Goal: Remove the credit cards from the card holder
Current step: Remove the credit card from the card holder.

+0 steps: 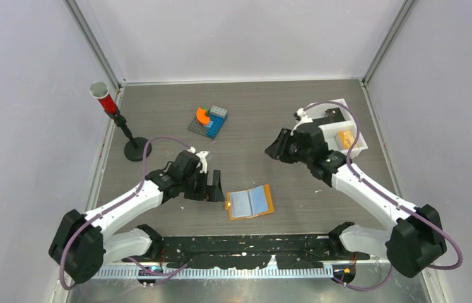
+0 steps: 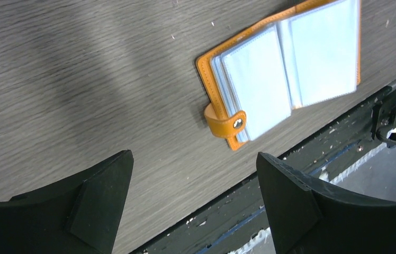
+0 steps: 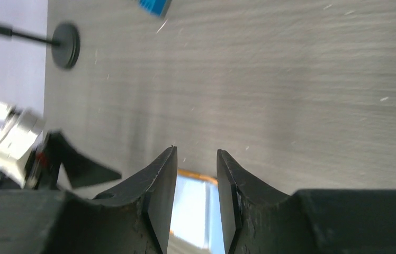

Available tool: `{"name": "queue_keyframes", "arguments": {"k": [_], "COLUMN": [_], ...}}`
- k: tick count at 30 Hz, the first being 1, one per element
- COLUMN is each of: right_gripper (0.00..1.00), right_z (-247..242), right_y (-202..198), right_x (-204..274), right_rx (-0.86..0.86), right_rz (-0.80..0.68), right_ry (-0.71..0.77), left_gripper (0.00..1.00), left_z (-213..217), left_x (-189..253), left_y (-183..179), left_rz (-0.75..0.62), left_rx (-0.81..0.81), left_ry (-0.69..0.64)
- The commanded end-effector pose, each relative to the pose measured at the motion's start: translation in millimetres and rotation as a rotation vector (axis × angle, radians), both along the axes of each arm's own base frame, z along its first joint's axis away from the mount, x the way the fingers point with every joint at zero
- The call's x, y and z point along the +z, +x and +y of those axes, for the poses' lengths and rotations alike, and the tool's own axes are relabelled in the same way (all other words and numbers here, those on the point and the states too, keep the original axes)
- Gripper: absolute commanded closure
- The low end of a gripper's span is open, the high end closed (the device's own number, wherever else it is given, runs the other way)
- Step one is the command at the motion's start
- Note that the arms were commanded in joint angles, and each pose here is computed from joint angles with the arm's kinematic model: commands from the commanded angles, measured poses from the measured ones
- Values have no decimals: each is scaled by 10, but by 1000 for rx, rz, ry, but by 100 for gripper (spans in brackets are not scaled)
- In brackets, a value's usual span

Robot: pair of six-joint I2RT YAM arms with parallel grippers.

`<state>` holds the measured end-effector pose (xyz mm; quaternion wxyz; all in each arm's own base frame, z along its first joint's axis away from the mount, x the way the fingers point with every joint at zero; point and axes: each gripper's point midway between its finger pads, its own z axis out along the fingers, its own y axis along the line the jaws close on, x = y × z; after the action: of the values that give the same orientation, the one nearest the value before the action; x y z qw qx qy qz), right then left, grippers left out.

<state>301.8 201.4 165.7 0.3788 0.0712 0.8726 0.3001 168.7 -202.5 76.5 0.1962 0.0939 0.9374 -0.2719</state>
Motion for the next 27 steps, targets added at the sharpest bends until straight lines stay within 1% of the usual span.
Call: {"name": "queue_keyframes", "arguments": {"k": [1,7,11,15,19,22,27], "right_gripper": [59,59,59,59,59,59,58], "right_z": [268,371,319,275,213,194,200], "right_y": [-342,-653,-794,-832,-827,-846,-900], "right_x": [54,27,-123,-121,-94,-154,-211], "right_rx": [90,76,63,60,51,55,74], "right_rz": [-56,-106,-86,-93,-111,-100,-83], "right_ry": [-30,38,49,47,22,5,7], "left_gripper": [11,10,10,11,12,13,19], "left_z": [-151,-130,-117,-101,-247,-306,-390], "left_x": [-14,-191,-259,-313,-294,-350,-451], "left_y": [170,213,182,161,164,165,95], "left_rz": [-25,-1,4,8,23,43,91], "left_rx": [32,52,54,58,20,2,-12], "left_ry": [-34,14,29,43,-5,14,15]}}
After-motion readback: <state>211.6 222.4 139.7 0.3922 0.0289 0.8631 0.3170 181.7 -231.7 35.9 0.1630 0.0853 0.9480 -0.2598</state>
